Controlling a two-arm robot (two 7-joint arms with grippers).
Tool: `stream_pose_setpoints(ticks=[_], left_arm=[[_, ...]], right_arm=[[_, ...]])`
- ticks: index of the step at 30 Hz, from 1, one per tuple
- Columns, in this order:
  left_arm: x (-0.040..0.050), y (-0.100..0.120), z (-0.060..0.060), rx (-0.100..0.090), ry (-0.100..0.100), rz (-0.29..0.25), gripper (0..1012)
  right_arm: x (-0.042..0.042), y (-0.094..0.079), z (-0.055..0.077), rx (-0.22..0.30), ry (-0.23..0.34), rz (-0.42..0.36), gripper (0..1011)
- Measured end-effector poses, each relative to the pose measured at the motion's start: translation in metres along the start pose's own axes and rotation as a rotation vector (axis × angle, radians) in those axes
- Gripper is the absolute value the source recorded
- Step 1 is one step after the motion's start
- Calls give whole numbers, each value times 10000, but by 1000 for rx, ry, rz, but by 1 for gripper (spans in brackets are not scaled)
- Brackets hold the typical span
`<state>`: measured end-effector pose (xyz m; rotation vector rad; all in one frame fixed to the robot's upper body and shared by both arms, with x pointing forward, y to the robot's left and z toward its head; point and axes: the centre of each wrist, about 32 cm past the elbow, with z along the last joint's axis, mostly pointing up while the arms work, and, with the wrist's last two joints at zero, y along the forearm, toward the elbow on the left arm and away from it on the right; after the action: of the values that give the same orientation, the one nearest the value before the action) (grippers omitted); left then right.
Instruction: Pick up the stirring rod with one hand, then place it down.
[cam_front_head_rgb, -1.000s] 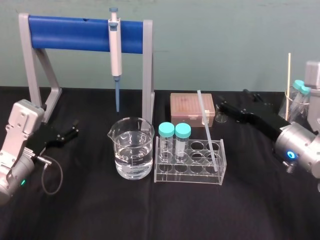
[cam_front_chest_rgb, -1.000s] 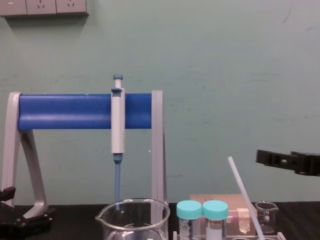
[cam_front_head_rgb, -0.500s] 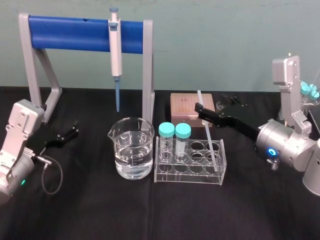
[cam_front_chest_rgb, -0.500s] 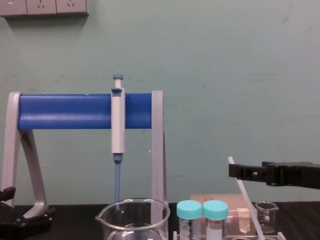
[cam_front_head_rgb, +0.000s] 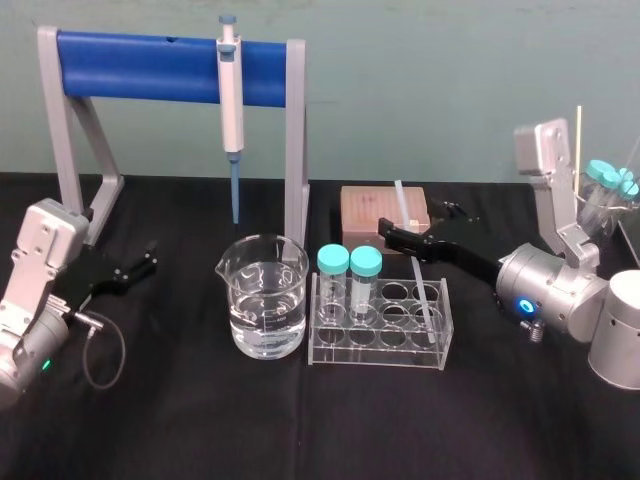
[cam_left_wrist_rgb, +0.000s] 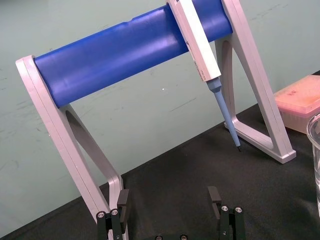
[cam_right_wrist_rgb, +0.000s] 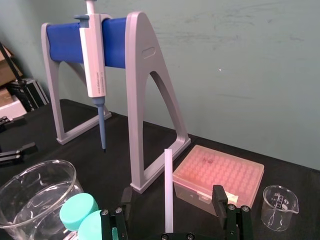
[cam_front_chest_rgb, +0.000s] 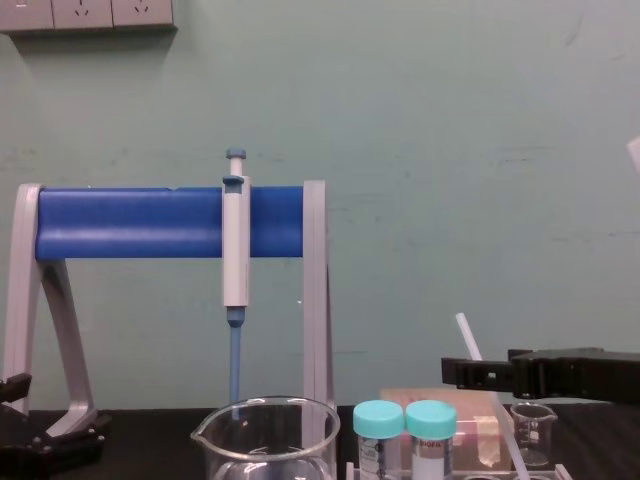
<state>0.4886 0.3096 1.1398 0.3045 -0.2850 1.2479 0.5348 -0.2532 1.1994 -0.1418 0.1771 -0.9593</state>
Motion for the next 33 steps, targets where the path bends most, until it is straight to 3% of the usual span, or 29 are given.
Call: stream_pose_setpoints(ticks=[21, 33], left_arm=[[0, 0, 0, 0, 0, 0, 1001], [0, 0, 0, 0, 0, 0, 1000]], right_arm=[[-7, 54, -10, -22, -16, -12, 979], [-5, 49, -9, -20, -13, -12, 643]])
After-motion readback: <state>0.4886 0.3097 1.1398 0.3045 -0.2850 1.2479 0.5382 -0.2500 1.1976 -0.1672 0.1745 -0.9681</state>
